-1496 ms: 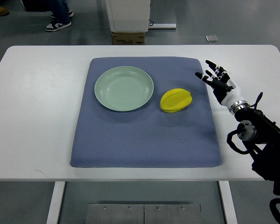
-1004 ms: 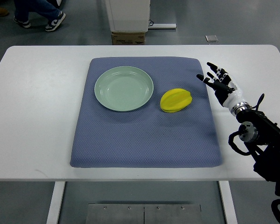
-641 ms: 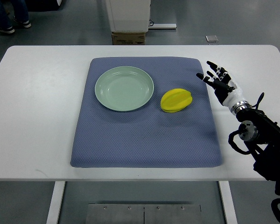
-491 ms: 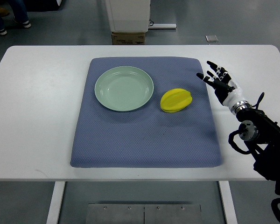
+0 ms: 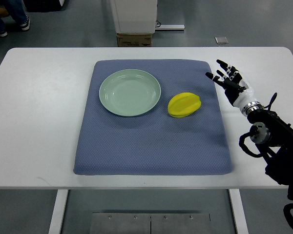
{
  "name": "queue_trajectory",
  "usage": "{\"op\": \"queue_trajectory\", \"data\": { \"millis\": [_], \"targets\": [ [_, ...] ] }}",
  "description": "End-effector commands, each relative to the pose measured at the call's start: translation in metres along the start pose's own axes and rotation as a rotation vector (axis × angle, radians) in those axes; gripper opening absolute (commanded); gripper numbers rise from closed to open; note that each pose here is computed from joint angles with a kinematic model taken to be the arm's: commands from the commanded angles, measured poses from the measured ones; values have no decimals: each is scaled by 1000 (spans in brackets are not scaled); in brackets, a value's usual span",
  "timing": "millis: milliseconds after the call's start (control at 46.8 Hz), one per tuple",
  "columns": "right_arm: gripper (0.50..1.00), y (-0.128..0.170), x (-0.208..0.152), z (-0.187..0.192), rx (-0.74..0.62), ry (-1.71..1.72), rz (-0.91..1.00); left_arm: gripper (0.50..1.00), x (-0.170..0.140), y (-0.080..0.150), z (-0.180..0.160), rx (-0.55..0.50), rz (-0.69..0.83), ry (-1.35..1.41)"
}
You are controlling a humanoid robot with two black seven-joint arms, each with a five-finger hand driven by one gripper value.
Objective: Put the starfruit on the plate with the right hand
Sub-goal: 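Move the right hand over the yellow starfruit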
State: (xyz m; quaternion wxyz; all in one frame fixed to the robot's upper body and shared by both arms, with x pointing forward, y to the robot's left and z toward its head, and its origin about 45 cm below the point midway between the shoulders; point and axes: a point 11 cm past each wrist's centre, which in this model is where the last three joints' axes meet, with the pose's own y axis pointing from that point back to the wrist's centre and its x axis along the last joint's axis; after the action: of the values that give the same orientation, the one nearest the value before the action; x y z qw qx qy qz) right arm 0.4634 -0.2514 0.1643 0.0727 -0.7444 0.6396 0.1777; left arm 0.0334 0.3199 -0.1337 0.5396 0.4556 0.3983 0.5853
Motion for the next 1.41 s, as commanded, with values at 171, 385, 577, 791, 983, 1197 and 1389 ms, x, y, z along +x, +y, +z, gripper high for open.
{"op": "queue_trajectory", "data": {
  "millis": [171,385,577,791,983,1197,1389],
  "targets": [
    [1000,-3,-2,-8,11,8,-6,1000,0,0,0,0,0,0],
    [1000,-4,-1,-12,18,17,-12,1000,0,0,0,-1,0,1],
    [1000,-7,-7,-18,18,51,-36,1000,0,0,0,0,0,0],
    [1000,-8,-3,-27,23,98,-48,1000,0,0,0,-1,0,1],
    [1000,-6,-7,-39,34,162,-98,1000,0,0,0,0,0,0],
    [1000,0,-40,-41,39,422,-282,1000,0,0,0,0,0,0],
    [1000,3,-69,-32,48,658,-443,1000,0,0,0,0,0,0]
  ]
}}
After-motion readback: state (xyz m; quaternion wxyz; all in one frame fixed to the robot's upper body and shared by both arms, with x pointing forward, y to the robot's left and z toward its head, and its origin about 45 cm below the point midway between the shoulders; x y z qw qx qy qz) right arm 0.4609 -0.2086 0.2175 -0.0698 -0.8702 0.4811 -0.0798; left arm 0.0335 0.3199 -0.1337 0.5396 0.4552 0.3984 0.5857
